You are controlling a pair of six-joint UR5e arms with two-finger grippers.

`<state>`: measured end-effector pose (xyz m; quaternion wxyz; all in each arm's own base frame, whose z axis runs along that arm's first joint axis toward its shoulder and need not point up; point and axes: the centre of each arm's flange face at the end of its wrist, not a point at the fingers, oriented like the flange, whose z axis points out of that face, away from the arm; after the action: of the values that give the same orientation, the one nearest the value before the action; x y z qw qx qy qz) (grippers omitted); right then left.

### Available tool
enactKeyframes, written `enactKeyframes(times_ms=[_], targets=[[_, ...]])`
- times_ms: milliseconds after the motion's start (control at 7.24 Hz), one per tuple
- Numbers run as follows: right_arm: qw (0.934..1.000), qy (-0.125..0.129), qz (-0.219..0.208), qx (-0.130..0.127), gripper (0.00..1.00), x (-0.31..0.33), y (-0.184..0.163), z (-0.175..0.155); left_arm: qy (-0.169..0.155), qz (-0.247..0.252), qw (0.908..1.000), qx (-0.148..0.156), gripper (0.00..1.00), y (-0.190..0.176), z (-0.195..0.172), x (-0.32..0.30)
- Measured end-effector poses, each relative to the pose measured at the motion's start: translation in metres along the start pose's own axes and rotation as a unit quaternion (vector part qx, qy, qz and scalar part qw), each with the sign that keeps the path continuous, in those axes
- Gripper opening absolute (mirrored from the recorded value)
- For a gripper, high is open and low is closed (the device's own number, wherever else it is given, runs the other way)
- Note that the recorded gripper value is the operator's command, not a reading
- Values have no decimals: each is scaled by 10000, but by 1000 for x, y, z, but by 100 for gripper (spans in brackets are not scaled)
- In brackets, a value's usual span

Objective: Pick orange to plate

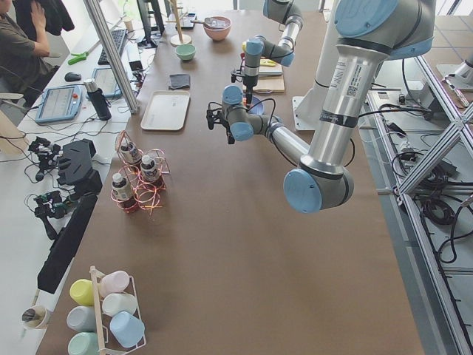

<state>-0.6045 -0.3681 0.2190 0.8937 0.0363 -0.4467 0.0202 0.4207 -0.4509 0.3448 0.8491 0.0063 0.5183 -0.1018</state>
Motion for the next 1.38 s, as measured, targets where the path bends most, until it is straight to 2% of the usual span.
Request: enactKeyframes(times_ms=[415, 691, 967, 1244, 1382], targets=[[10000, -45, -24, 11, 100, -3, -1, -3, 77, 11, 10000, 43, 97, -2, -11, 3], [9998, -130, 36, 120, 100, 19, -24, -47, 269, -21, 9996, 66, 97, -16, -54, -7], [9999, -41, -139, 37, 100, 108, -67, -98, 204, 414, 9989, 17, 97, -47, -93, -60], [9992, 137, -325, -159, 100, 228, -108, -133, -8, 1049, 9945, -41, 97, -85, -143, -170], [9976, 292, -580, -257, 100, 302, -118, -148, -168, 1292, 9915, -24, 97, -94, -160, -227]])
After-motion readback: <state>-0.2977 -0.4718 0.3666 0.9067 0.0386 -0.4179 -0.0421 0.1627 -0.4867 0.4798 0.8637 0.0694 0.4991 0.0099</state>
